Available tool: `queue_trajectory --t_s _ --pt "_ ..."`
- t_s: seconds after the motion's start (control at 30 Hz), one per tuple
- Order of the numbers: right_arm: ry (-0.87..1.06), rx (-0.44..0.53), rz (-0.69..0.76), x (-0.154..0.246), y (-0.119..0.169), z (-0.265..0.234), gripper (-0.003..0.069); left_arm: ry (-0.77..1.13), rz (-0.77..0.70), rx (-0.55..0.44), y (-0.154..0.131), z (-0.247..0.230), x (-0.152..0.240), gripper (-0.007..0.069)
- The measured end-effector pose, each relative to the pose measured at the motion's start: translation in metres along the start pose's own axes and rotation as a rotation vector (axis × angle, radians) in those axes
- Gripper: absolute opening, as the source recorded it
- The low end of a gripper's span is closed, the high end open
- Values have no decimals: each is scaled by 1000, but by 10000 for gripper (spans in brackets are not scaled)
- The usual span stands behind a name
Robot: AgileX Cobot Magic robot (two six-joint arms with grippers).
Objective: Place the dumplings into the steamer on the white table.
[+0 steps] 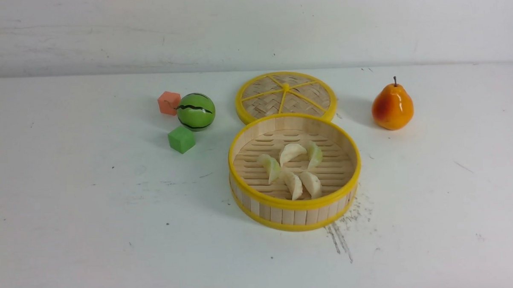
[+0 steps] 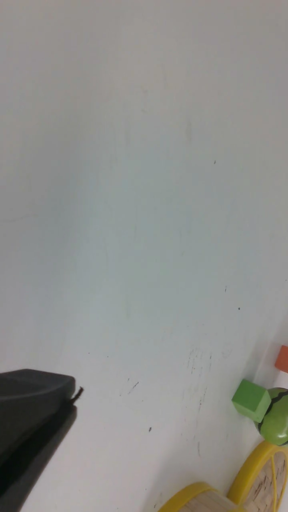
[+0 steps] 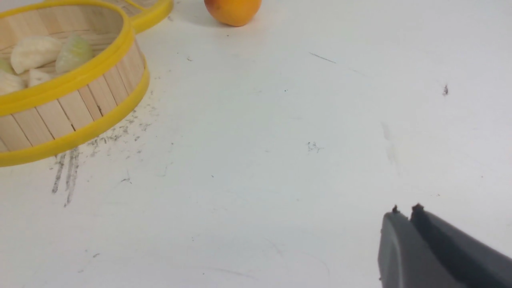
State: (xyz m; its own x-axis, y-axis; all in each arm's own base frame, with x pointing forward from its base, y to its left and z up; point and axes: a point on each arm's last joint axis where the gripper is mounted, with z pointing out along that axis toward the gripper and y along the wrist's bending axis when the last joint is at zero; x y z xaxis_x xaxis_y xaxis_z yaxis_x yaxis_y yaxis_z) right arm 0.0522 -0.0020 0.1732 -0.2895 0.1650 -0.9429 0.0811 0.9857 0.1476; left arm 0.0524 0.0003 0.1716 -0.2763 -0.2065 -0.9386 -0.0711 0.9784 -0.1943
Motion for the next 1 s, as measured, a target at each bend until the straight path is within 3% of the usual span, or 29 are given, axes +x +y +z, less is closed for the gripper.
queue_trajectory --t_s 1.0 --pt "0 -1 3 0 0 0 85 -3 19 -1 0 0 0 -14"
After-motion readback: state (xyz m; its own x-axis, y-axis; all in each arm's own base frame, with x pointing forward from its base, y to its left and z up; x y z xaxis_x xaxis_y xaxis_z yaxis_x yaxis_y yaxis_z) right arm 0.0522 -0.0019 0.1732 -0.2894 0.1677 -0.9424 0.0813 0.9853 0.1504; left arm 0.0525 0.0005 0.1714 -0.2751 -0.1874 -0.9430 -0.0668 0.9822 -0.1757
